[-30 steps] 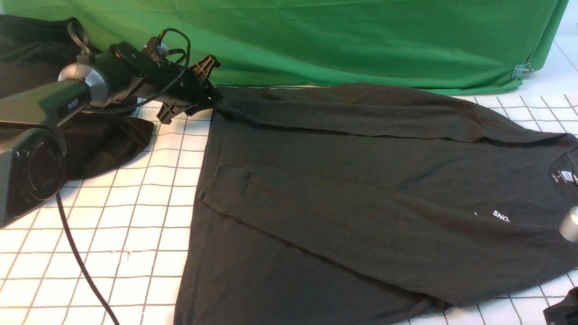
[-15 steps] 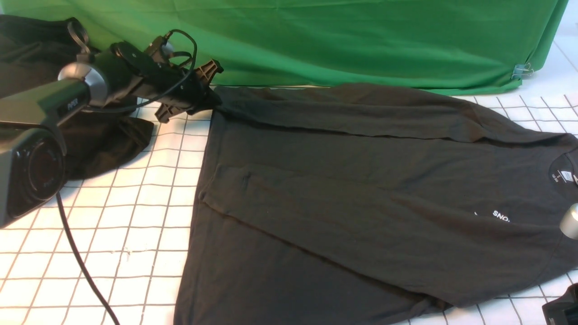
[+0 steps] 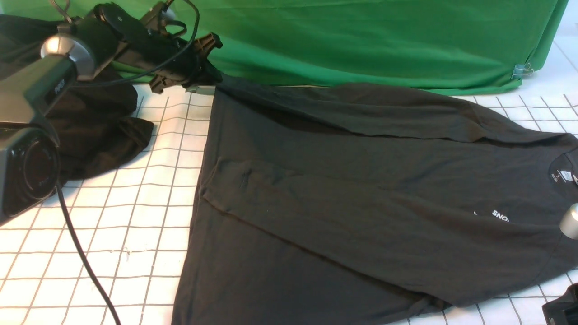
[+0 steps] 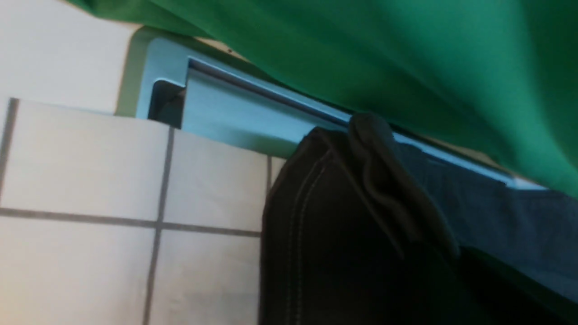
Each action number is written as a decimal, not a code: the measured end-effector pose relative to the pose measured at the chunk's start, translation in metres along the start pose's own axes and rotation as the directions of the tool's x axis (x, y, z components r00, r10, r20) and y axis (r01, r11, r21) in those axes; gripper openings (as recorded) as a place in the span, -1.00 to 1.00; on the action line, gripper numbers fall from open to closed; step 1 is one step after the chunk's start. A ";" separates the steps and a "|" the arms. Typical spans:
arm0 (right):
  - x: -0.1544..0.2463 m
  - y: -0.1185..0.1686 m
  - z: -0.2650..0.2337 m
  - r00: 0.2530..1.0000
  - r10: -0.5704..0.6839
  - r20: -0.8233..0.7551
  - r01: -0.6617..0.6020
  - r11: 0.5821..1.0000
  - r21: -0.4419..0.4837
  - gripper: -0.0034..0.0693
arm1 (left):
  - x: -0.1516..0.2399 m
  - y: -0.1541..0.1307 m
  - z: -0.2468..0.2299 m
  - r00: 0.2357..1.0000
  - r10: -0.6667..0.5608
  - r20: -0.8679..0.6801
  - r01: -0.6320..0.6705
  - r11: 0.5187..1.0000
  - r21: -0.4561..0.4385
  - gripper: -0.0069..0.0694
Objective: Fold a long-sleeved shirt over a white checkered tablecloth.
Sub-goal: 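Grab the top left corner of the dark shirt with the left gripper, then fold the left side of the dark shirt inward over its body with the left gripper, then grasp the near edge of the shirt at its hem and shoulder corners, then fold the black garment in half by bringing its near edge over to the far edge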
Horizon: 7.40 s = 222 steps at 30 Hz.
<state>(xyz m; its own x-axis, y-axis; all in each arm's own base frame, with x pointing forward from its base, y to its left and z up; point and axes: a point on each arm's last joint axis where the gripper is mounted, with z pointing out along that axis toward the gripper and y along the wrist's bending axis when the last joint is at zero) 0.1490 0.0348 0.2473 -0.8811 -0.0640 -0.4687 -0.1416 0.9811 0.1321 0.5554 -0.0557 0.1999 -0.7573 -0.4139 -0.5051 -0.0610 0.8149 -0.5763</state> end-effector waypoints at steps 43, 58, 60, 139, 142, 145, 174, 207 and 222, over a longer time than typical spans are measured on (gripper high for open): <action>0.001 0.000 0.000 1.000 0.000 -0.016 0.000 1.000 0.000 -0.24 | -0.012 0.018 -0.010 0.999 0.018 0.030 -0.017 0.999 -0.032 -0.78; 0.001 0.000 0.000 1.000 -0.011 -0.016 0.011 1.000 0.000 -0.51 | -0.007 -0.043 -0.087 0.978 0.091 -0.190 -0.075 0.993 0.090 -0.78; 0.001 0.000 0.000 1.000 -0.020 -0.015 0.020 1.000 -0.001 -0.77 | 0.000 -0.059 -0.102 0.961 0.143 -0.236 -0.126 0.988 0.088 -0.78; -0.034 0.060 0.006 0.913 -0.408 0.009 0.405 0.903 -0.146 0.47 | 0.250 0.004 -0.203 0.881 0.092 -0.464 -0.232 0.939 -0.253 -0.79; -0.026 0.074 0.020 0.864 -0.501 -0.054 0.489 0.858 -0.157 0.62 | 0.247 0.008 -0.204 0.883 0.095 -0.459 -0.235 0.937 -0.258 -0.79; -0.019 0.092 0.053 0.764 -0.627 -0.150 0.618 0.779 -0.108 0.62 | 0.247 0.009 -0.205 0.877 0.105 -0.469 -0.245 0.938 -0.247 -0.79; -0.032 0.111 0.138 0.616 -0.711 -0.340 0.758 0.652 0.011 -0.84 | 0.245 0.005 -0.209 0.890 0.139 -0.435 -0.254 0.942 -0.217 -0.79; -0.044 0.119 0.051 0.678 -0.603 -0.419 0.655 0.755 -0.027 -0.86 | 0.261 -0.014 -0.256 0.820 0.093 -0.565 -0.207 0.968 -0.142 -0.79; -0.110 0.093 0.033 0.851 -0.471 -0.233 0.497 0.865 0.067 -0.86 | 0.199 -0.050 -0.246 0.916 0.145 -0.373 -0.202 0.972 -0.118 -0.79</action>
<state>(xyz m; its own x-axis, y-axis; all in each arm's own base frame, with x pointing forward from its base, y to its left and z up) 0.2480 0.1391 0.2820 -0.7878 -0.5594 -0.2578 -0.5307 0.8289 -0.1769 0.2484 -0.0791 0.2863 -0.9453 -0.1097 -0.3072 0.0169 0.9240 -0.3821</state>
